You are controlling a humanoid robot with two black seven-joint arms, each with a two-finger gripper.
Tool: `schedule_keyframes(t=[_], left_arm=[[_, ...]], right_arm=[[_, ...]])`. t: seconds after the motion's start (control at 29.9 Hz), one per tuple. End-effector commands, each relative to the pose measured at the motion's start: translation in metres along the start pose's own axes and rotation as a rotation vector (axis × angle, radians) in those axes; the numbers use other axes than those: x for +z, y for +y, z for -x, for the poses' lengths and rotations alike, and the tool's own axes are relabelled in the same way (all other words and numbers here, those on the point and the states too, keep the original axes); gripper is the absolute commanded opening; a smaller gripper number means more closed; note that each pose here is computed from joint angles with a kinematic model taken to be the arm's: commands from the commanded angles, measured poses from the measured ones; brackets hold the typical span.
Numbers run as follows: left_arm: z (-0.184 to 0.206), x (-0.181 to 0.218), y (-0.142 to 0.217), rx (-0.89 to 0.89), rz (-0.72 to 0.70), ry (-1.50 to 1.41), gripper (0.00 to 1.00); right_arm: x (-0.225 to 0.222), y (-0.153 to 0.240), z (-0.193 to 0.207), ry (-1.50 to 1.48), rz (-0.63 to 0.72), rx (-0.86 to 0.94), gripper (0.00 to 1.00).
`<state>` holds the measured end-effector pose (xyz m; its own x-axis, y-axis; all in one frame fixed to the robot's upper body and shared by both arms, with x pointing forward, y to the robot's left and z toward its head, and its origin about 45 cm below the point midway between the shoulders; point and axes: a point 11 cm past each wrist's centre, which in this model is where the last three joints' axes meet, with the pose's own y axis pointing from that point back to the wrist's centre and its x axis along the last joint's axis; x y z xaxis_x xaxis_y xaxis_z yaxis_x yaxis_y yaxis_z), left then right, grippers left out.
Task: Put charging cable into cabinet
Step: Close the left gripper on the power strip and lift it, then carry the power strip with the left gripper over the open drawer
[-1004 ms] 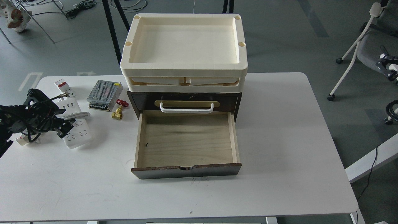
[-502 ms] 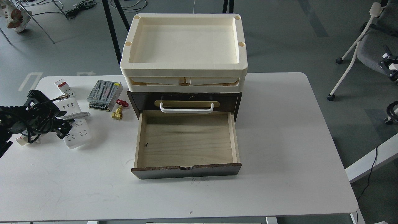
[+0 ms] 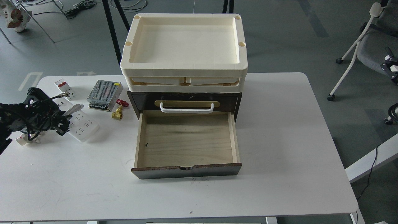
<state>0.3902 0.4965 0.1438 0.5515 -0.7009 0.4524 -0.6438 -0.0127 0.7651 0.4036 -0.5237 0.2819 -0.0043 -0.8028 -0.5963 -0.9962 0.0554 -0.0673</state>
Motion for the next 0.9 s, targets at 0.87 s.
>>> schedule_keyframes(t=[0.87], left_arm=[[-0.020,0.047,0.201,0.107,0.400,0.557,0.00]], right_arm=[[0.005,0.009,-0.013,0.002,-0.012,0.033,1.00]])
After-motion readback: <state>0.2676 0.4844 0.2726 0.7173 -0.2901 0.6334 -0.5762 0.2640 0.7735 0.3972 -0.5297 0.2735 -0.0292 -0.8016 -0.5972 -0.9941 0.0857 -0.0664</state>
